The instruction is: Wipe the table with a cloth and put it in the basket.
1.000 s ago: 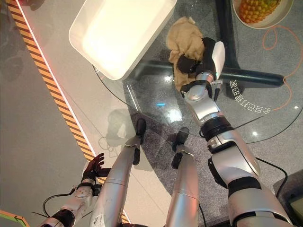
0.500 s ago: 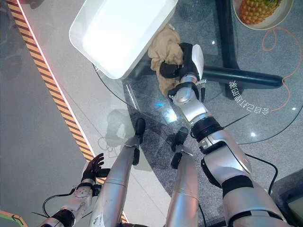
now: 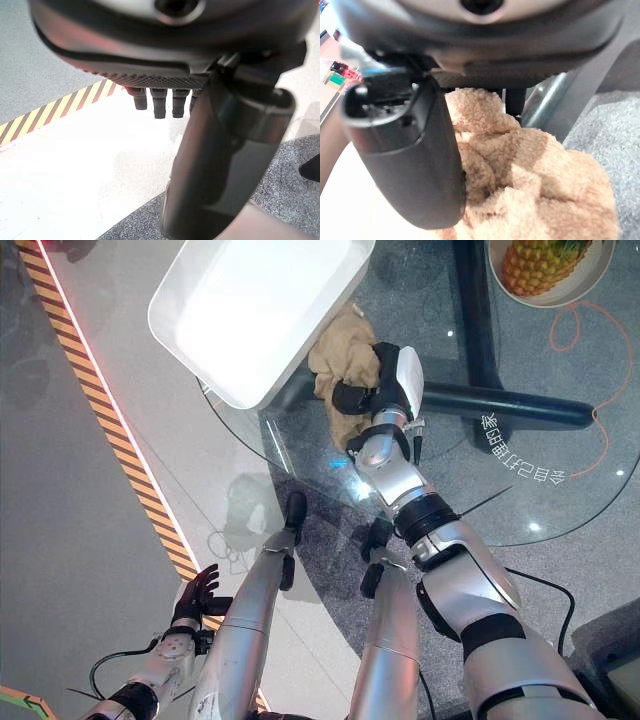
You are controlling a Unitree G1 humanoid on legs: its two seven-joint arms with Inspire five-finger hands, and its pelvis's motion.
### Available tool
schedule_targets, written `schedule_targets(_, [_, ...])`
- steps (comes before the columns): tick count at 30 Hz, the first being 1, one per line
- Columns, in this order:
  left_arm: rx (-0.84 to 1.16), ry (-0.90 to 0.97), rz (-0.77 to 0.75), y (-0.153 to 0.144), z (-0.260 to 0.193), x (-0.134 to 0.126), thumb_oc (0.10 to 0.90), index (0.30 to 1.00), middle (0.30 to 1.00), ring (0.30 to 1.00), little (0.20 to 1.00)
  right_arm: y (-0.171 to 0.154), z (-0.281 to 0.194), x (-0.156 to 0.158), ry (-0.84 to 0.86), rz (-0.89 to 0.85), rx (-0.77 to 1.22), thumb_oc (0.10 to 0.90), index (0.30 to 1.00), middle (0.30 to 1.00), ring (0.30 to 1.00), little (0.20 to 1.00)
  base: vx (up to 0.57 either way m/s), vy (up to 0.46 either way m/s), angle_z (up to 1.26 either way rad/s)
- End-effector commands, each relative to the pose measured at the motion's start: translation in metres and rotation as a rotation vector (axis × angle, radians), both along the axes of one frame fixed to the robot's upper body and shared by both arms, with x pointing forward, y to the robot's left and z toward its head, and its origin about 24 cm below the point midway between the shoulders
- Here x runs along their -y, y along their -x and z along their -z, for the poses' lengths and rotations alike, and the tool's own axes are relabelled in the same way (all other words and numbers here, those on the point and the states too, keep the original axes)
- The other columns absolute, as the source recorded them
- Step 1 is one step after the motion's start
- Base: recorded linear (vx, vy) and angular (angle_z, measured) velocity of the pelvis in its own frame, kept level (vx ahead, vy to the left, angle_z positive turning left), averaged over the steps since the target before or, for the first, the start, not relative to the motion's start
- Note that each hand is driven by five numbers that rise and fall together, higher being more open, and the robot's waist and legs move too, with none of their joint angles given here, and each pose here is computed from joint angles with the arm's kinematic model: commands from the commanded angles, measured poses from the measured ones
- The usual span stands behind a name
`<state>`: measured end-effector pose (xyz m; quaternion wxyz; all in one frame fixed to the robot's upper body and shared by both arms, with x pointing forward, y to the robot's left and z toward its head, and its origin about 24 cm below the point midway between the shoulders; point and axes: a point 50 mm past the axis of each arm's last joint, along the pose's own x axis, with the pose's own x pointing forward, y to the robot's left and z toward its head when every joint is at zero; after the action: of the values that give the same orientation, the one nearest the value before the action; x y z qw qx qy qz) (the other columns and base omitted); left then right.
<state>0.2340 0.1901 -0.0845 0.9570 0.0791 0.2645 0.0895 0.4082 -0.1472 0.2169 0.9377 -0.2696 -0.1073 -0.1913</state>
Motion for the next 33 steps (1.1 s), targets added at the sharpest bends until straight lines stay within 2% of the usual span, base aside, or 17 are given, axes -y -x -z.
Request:
schedule_targets(1, [-0.085,0.022,0.026,0.034,0.022,0.019,0.800,0.900,0.900,0.900,0.900,0.009,-0.059,0.064,0.095,0.265,0.228,0.100,0.300,0.300,0.300,0.200,0.00,-0.050,-0.01])
schedule_targets(10, [-0.090,0.002,0.006,0.036,0.019,-0.001,0.800,0.900,0.900,0.900,0.900,0.029,-0.096,0.129,0.215,0.478,0.286,0.100,0.300,0.300,0.300,0.200,0.00,-0.044,-0.03])
schedule_targets(17, [-0.091,-0.005,0.015,0.040,0.019,-0.008,0.800,0.900,0.900,0.900,0.900,0.045,-0.103,0.170,0.233,0.609,0.274,0.100,0.300,0.300,0.300,0.200,0.01,-0.048,-0.06])
schedule_targets(33, [-0.087,-0.004,0.013,0.044,0.018,-0.014,0.800,0.900,0.900,0.900,0.900,0.083,-0.104,0.232,0.179,0.822,0.282,0.100,0.300,0.300,0.300,0.200,0.01,-0.014,-0.06])
